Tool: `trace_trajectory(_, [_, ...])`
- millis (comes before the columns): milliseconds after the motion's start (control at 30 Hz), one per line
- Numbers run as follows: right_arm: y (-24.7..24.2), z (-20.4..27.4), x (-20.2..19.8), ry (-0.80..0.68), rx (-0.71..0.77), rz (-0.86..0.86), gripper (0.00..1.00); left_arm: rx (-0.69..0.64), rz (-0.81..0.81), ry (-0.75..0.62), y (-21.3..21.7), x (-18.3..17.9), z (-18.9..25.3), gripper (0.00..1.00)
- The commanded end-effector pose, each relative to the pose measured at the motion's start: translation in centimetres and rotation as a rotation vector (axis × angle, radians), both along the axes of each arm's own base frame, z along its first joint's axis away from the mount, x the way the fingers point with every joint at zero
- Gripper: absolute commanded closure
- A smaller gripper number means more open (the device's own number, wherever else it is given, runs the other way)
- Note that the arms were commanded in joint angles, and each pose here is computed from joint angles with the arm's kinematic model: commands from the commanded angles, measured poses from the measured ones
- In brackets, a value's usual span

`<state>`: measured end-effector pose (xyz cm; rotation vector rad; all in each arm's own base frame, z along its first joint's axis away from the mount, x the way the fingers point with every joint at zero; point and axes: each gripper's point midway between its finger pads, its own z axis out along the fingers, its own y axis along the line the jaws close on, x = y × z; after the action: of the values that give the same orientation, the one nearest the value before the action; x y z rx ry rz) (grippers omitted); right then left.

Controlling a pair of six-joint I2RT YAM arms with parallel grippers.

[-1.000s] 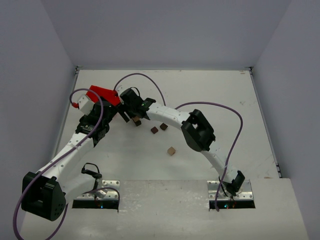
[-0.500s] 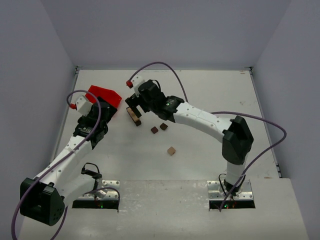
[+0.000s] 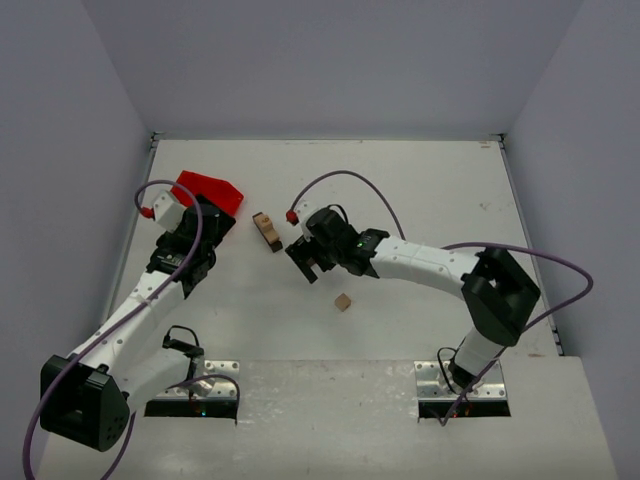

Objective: Build the wood block tower

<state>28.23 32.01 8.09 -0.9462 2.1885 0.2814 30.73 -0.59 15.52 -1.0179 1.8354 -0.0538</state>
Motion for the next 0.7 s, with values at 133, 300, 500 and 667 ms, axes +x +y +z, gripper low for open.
trace_trajectory(133, [3.4,-3.9,0.4,0.139,0.020,-0.020,0.01,0.001,-0.004,-0.014,0.0,0.6,0.6,0.00])
trace_trajectory(300, [4.0,-5.4,0.6,0.169,0.023,-0.041,0.01,0.002,-0.006,-0.008,-0.1,0.7,0.4,0.00])
trace_trajectory(500, [3.5,-7.2,1.9,0.161,-0.016,-0.132,0.01,0.006,-0.003,-0.004,0.0,0.7,0.4,0.00])
trace_trajectory(667, [3.1,-7.6,2.8,0.152,-0.027,-0.191,0.03,0.003,-0.004,0.000,0.0,0.7,0.2,0.00])
